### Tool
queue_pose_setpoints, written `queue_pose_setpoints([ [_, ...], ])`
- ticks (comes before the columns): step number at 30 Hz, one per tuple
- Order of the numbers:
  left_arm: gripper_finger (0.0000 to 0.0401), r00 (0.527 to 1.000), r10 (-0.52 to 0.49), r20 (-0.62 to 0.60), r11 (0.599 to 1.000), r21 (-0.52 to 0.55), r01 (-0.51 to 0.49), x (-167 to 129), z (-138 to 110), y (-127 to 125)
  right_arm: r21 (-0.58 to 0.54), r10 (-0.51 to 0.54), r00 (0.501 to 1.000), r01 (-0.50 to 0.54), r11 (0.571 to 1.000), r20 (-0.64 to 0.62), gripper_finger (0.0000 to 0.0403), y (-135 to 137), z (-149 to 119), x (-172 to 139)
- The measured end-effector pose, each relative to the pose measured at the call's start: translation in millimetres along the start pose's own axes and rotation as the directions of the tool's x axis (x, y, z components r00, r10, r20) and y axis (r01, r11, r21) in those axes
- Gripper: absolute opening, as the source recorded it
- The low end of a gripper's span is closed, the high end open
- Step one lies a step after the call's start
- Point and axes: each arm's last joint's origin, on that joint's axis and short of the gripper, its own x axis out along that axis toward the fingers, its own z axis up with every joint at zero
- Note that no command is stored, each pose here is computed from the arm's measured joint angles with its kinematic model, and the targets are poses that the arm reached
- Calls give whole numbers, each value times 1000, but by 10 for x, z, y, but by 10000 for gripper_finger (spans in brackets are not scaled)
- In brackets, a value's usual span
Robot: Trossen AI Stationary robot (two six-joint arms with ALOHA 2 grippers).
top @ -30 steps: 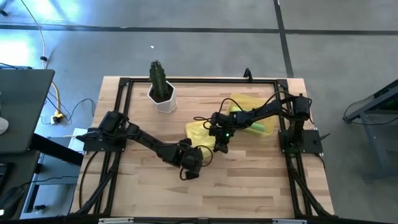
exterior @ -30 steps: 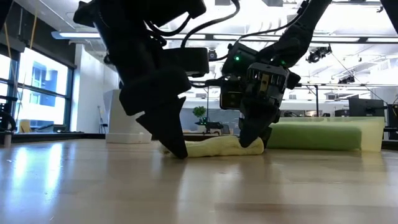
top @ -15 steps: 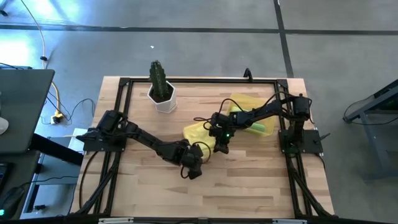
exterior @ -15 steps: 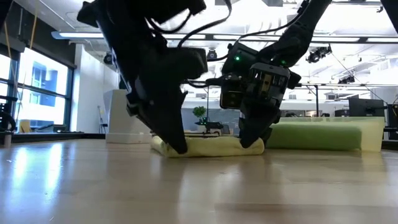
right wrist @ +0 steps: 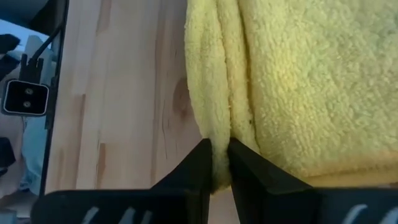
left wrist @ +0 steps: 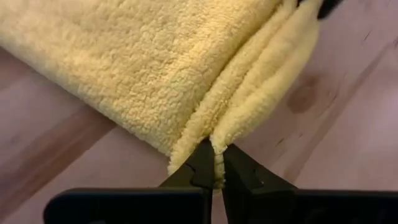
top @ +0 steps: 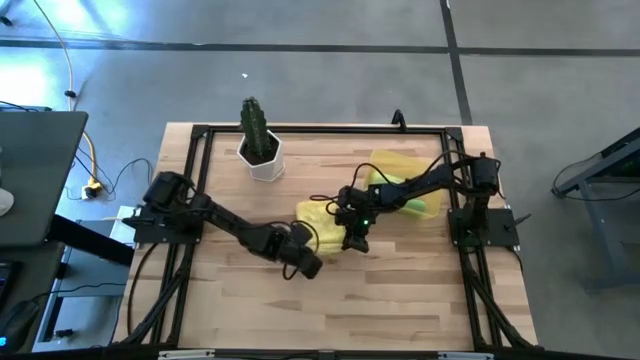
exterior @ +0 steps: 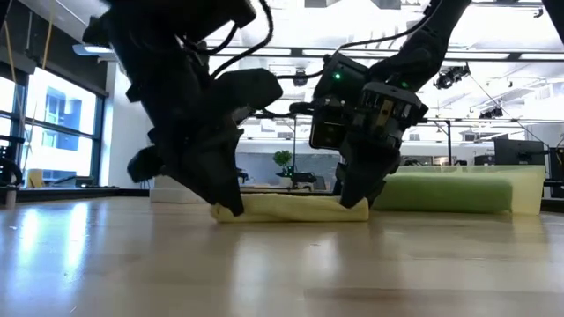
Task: Roll microfiber towels into tight, uniform cylinder then place into a basket
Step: Roll the yellow microfiber cloth
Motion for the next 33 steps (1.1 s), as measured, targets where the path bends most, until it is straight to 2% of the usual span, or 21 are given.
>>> queue_pose_setpoints([
  [7,3,994,-105,-18,990,-101,102,109,-35,134,-64,-14,1000,15,998,4,44,55,-3,44],
  [10,3,990,-128,-57,985,-124,120,119,-6,144,-159,-17,1000,17,987,5,53,59,-2,38],
  [14,3,976,-185,-117,979,-112,172,124,-9,117,-275,-30,999,33,961,15,87,108,15,-26],
  [17,3,953,-244,-180,968,-100,229,125,-27,89,-394,-29,999,40,918,33,124,194,43,-136],
  [19,3,940,-272,-207,962,-90,258,125,-35,75,-493,-26,999,41,869,37,146,276,50,-211],
  [22,3,923,-298,-246,955,-80,287,127,-22,75,-654,-30,999,47,755,38,166,433,42,-288],
  [28,3,906,-318,-280,948,-78,309,152,69,123,-855,1,1000,0,518,1,155,862,-60,-157],
  [30,3,904,-321,-281,947,-84,311,161,105,142,-899,-52,999,25,438,3,144,1001,-124,-50],
  [33,3,895,-332,-297,943,-78,324,171,139,162,-931,-217,974,133,341,60,130,1136,-213,111],
])
